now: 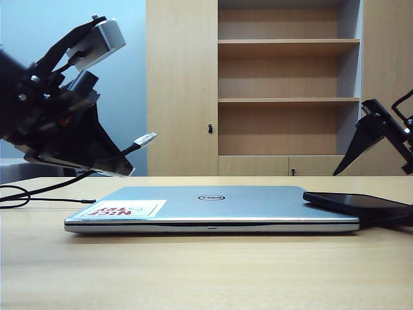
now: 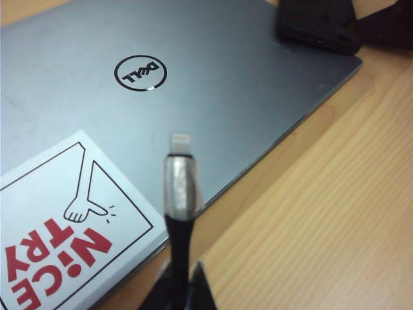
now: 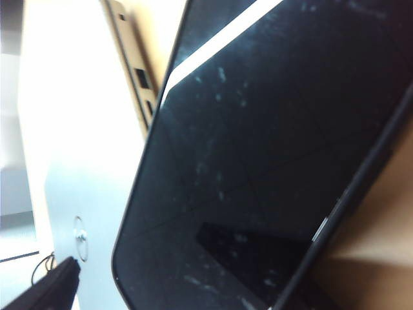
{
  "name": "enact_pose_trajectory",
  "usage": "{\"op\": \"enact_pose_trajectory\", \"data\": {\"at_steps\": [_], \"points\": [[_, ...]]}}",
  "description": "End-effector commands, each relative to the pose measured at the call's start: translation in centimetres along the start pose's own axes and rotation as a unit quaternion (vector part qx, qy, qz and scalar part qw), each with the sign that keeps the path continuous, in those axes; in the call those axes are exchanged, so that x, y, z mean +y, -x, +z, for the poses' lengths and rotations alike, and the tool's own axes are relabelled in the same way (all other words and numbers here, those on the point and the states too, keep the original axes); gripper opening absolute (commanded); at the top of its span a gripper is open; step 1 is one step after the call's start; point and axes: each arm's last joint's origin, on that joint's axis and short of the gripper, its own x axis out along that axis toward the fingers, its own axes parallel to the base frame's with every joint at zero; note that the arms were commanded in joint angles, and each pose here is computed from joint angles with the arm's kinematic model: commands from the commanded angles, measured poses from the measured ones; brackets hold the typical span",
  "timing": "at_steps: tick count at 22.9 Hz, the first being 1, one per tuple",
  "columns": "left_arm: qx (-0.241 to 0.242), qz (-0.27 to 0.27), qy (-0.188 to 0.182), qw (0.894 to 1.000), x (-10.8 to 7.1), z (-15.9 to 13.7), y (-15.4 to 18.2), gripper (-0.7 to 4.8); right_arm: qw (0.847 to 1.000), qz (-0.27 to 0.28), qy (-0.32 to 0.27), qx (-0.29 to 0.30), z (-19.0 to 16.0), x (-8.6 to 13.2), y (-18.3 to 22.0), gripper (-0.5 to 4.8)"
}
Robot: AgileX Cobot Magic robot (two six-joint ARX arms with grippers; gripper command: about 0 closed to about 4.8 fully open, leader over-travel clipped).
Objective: Pick up the charging cable and the phone, plug the charging cable into the charging port on the phone, and finally place them back on the table.
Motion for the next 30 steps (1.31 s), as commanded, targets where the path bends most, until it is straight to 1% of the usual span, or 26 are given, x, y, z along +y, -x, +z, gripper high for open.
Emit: {"op": "enact_pose_trajectory", "data": {"at_steps": [1, 7, 10, 14, 15, 16, 18, 19, 20, 21, 22, 23, 24, 26, 30], "points": [[-0.011, -0.002, -0.002, 1.000, -0.03, 0.34, 0.04, -0.06, 0.999, -0.031, -0.014, 0.008, -0.34, -0.97, -0.47, 4.17], [-0.012, -0.002, -0.002, 1.000, -0.03, 0.36, 0.04, -0.06, 0.999, -0.037, -0.013, -0.005, -0.24, -1.01, -0.55, 4.17], [-0.012, -0.002, -0.002, 1.000, -0.03, 0.36, 0.04, -0.06, 0.999, -0.045, -0.012, -0.016, -0.18, -1.05, -0.55, 3.71], [-0.014, -0.002, -0.003, 1.000, -0.03, 0.39, 0.04, -0.06, 0.999, -0.047, -0.013, -0.019, -0.17, -1.06, -0.55, 3.49], [-0.013, -0.002, -0.003, 1.000, -0.03, 0.38, 0.04, -0.06, 0.999, -0.047, -0.013, -0.019, -0.17, -1.06, -0.55, 3.23], [-0.013, -0.002, -0.003, 1.000, -0.03, 0.38, 0.04, -0.06, 0.999, -0.047, -0.019, -0.019, -0.16, -1.06, -0.55, 2.86], [-0.014, -0.002, -0.003, 1.000, -0.03, 0.39, 0.04, -0.06, 0.998, -0.049, -0.020, -0.023, -0.15, -1.07, -0.55, 2.46], [-0.014, -0.002, -0.003, 1.000, -0.03, 0.39, 0.04, -0.06, 0.998, -0.052, -0.020, -0.026, -0.13, -1.09, -0.55, 2.36], [-0.013, -0.002, -0.003, 1.000, -0.03, 0.37, 0.04, -0.06, 0.998, -0.052, -0.020, -0.027, -0.13, -1.09, -0.54, 2.05], [-0.013, -0.002, -0.003, 1.000, -0.03, 0.37, 0.04, -0.06, 0.998, -0.052, -0.020, -0.027, -0.13, -1.09, -0.54, 1.49], [-0.013, -0.002, -0.003, 1.000, -0.03, 0.37, 0.04, -0.06, 0.998, -0.052, -0.020, -0.027, -0.13, -1.09, -0.54, 0.68], [-0.013, -0.002, -0.002, 1.000, -0.03, 0.37, 0.04, -0.06, 0.998, -0.053, -0.019, -0.028, -0.12, -1.10, -0.54, 0.23], [-0.013, -0.002, -0.003, 1.000, -0.03, 0.37, 0.04, -0.06, 0.998, -0.053, -0.019, -0.028, -0.12, -1.10, -0.54, 0.05], [-0.013, -0.002, -0.003, 1.000, -0.03, 0.37, 0.04, -0.06, 0.998, -0.052, -0.018, -0.029, -0.10, -1.08, -0.54, -0.01], [-0.013, -0.002, -0.003, 1.000, -0.03, 0.37, 0.04, -0.06, 0.997, -0.021, 0.057, -0.039, 0.27, -0.19, -0.24, -0.02]]}}
